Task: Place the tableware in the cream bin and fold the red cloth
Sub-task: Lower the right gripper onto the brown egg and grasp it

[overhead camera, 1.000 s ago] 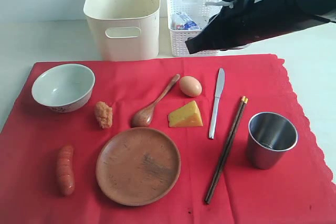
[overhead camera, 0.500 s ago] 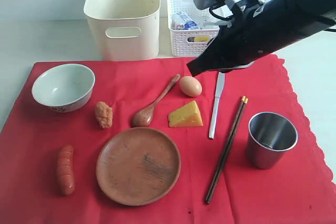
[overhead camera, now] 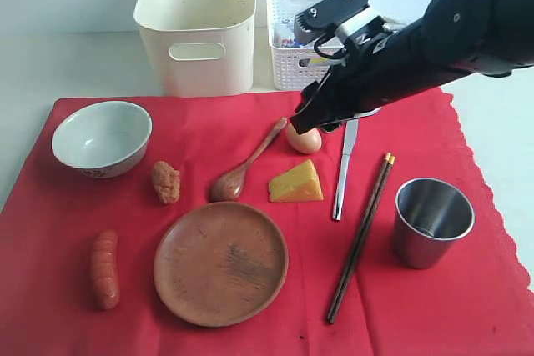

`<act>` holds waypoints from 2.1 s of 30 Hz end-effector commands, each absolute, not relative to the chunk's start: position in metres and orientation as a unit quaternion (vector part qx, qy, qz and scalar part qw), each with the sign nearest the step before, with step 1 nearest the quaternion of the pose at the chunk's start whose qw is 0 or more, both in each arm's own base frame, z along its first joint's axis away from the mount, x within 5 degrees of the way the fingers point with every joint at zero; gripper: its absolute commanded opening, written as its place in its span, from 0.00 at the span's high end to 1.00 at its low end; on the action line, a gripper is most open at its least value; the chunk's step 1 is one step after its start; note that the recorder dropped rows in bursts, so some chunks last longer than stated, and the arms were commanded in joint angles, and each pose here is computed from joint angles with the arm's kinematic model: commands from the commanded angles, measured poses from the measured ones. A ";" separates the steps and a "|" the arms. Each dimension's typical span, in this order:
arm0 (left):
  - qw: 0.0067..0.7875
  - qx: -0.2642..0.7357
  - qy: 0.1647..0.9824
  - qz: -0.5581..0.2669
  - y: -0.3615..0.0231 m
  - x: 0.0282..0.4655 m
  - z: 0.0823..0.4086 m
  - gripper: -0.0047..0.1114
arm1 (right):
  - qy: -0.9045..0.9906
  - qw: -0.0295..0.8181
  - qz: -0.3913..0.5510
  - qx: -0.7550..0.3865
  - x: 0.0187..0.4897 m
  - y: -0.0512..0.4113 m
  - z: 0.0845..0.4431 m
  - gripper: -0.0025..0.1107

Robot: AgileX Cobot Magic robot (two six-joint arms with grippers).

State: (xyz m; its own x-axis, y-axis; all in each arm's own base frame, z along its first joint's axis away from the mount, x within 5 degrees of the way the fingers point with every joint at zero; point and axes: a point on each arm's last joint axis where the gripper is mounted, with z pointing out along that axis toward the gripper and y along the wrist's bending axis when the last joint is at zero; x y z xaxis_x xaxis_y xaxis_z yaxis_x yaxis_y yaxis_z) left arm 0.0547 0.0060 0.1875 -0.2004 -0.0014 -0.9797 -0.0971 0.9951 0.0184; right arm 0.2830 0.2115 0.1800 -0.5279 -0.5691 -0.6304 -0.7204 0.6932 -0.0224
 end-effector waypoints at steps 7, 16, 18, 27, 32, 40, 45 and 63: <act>0.637 -0.037 0.770 0.035 0.006 0.055 0.188 0.95 | 0.868 0.322 0.092 -0.367 0.300 0.217 0.142 0.35; 0.637 -0.037 0.770 0.035 0.006 0.055 0.188 0.95 | 0.878 0.288 0.096 -0.369 0.309 0.225 0.121 0.36; 0.637 -0.037 0.770 0.035 0.006 0.055 0.188 0.95 | 0.881 0.281 0.093 -0.369 0.311 0.227 0.111 0.36; 0.637 -0.037 0.770 0.035 0.006 0.055 0.188 0.95 | 0.882 0.283 0.088 -0.367 0.319 0.231 0.099 0.60; 0.637 -0.037 0.770 0.035 0.006 0.055 0.188 0.95 | 0.881 0.284 0.087 -0.367 0.319 0.231 0.099 0.79; 0.637 -0.037 0.770 0.035 0.006 0.055 0.188 0.95 | 0.882 0.282 0.088 -0.367 0.318 0.231 0.099 0.98; 0.637 -0.037 0.770 0.035 0.006 0.055 0.188 0.95 | 0.881 0.284 0.088 -0.367 0.319 0.231 0.100 0.98; 0.637 -0.037 0.770 0.035 0.006 0.055 0.188 0.95 | 0.872 0.305 0.119 -0.364 0.310 0.230 0.153 0.98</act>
State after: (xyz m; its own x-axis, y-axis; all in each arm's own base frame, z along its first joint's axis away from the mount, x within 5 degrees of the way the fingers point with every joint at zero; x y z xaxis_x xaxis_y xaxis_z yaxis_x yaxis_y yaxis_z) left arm 0.0547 0.0060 0.1875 -0.2004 -0.0014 -0.9797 -0.0971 0.9951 0.0184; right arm 0.3103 0.2293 0.1467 -0.5495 -0.5750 -0.6062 -0.7108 0.7031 -0.0226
